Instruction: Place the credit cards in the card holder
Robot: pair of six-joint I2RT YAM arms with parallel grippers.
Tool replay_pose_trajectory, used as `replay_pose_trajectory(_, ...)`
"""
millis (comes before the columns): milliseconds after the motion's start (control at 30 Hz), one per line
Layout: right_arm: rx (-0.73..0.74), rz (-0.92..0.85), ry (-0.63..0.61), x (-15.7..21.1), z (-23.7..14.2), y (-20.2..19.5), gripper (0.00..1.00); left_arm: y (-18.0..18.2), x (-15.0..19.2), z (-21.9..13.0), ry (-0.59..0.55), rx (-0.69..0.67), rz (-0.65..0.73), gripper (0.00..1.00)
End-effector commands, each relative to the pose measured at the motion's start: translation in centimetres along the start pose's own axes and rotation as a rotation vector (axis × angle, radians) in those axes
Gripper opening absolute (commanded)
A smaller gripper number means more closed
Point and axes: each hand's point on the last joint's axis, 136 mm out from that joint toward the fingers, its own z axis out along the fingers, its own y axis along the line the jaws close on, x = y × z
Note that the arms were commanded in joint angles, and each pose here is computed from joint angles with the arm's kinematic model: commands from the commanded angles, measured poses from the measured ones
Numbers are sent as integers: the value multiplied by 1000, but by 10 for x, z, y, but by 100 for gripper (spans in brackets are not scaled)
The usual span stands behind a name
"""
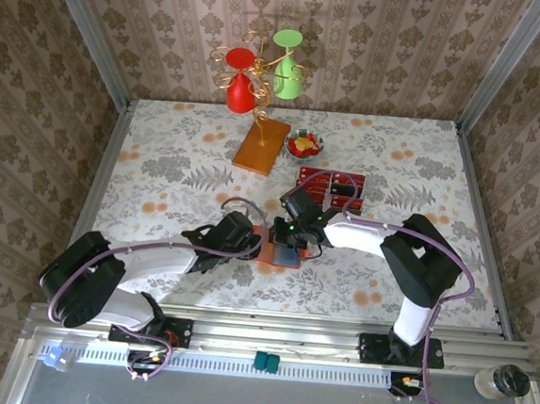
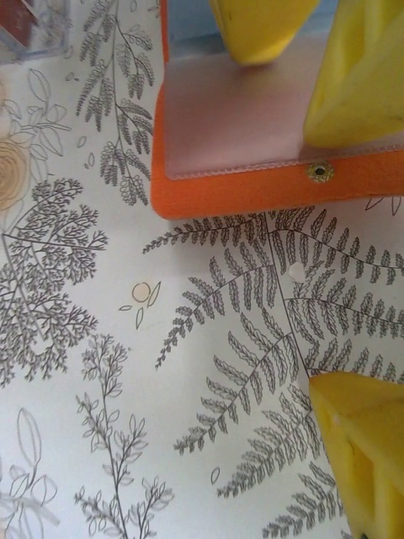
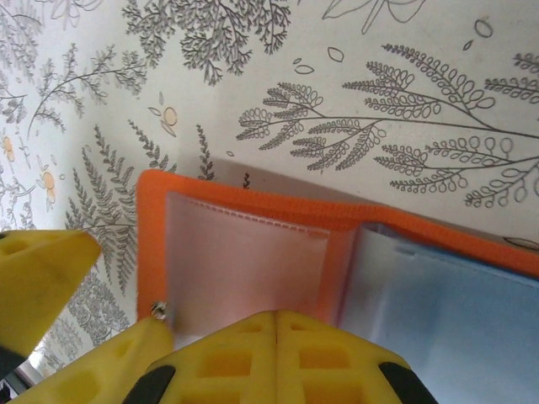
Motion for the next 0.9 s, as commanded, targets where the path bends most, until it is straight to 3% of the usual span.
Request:
replay_pose_trajectory(0, -35, 19, 8, -2, 8, 8, 4, 15, 2, -7, -3, -42, -24, 75)
replay_pose_trajectory(500, -43, 64, 19, 5, 18, 0, 4, 2, 16, 5, 31, 13, -36, 78)
replay_pose_trajectory(867, -84, 36, 2, -3, 0, 16, 6, 19, 38, 13, 67, -63, -26, 75)
